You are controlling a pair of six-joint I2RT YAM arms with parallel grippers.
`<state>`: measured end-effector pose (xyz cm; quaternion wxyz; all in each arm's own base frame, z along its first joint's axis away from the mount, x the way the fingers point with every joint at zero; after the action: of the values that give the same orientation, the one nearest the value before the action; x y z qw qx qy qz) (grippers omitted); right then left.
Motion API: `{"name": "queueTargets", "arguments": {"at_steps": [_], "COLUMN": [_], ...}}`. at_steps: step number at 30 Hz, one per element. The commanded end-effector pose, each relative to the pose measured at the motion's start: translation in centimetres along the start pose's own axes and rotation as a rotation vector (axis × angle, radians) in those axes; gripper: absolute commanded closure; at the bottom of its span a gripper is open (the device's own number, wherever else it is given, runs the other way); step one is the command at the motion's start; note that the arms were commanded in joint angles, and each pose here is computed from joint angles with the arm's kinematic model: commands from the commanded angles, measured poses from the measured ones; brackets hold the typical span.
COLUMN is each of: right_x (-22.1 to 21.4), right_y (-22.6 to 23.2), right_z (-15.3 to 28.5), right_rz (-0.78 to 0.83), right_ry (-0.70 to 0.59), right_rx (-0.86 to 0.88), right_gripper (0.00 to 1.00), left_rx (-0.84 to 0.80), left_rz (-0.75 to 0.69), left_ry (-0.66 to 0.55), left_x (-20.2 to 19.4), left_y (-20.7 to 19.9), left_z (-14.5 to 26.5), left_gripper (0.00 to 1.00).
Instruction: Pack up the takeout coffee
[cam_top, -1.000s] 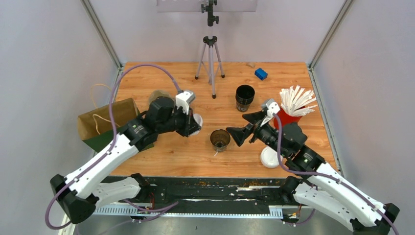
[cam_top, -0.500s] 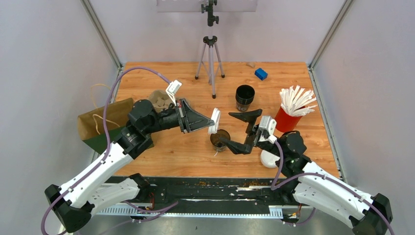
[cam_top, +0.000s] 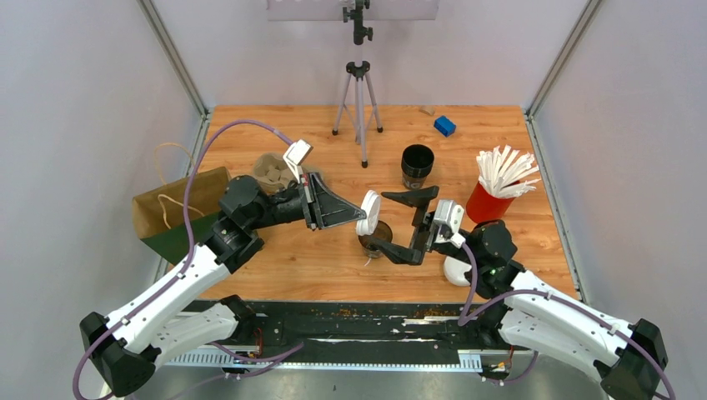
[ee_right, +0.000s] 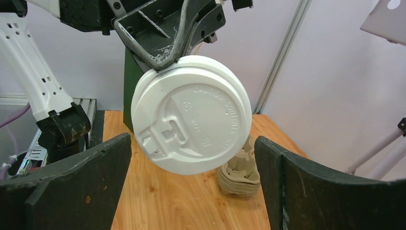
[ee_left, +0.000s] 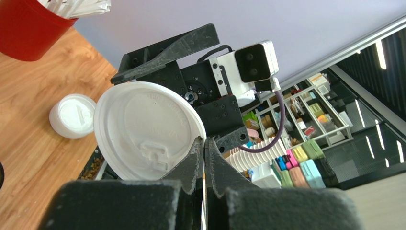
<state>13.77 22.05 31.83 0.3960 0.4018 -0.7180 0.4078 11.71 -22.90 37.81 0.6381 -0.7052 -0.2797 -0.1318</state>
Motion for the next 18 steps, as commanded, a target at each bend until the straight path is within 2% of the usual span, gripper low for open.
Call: {"name": "queueTargets", "arguments": {"at_steps": [1, 6, 18], "right_x": [2.82, 2.60, 2.52], "right_y": [-0.45, -0.18, -0.29], "right_z": [-0.92, -1.32, -1.43], "right_rz": [0.057, 0.057, 0.049], "right_ry": [-0.085, -0.067, -0.063], "right_rx": [-0.007, 0.015, -0.017], "right_gripper": [0.01, 0.08, 0.17], "left_rx": [-0.058, -0.057, -0.055], "left_rz": [-0.029, -0.027, -0.019], "left_ry": [-0.005, -0.006, -0.017], "left_x": [0.14, 0.08, 0.08], "left_y": [-1.22, -1.15, -1.16], "left_z": [0.36, 0.40, 0.48], "left_gripper": [1.00, 1.00, 1.00]}}
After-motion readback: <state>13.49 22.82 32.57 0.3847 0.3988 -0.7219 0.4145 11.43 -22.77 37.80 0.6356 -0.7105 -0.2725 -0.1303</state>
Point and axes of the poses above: each gripper's point midway between its finger pads, its own z axis back along the fingers, its own y axis along the line the jaws close on, x = y × z, the point moved 7 cm from there along z, back along the fingers, and after that the axes turned 2 degrees about z, right-handed, at the moved point
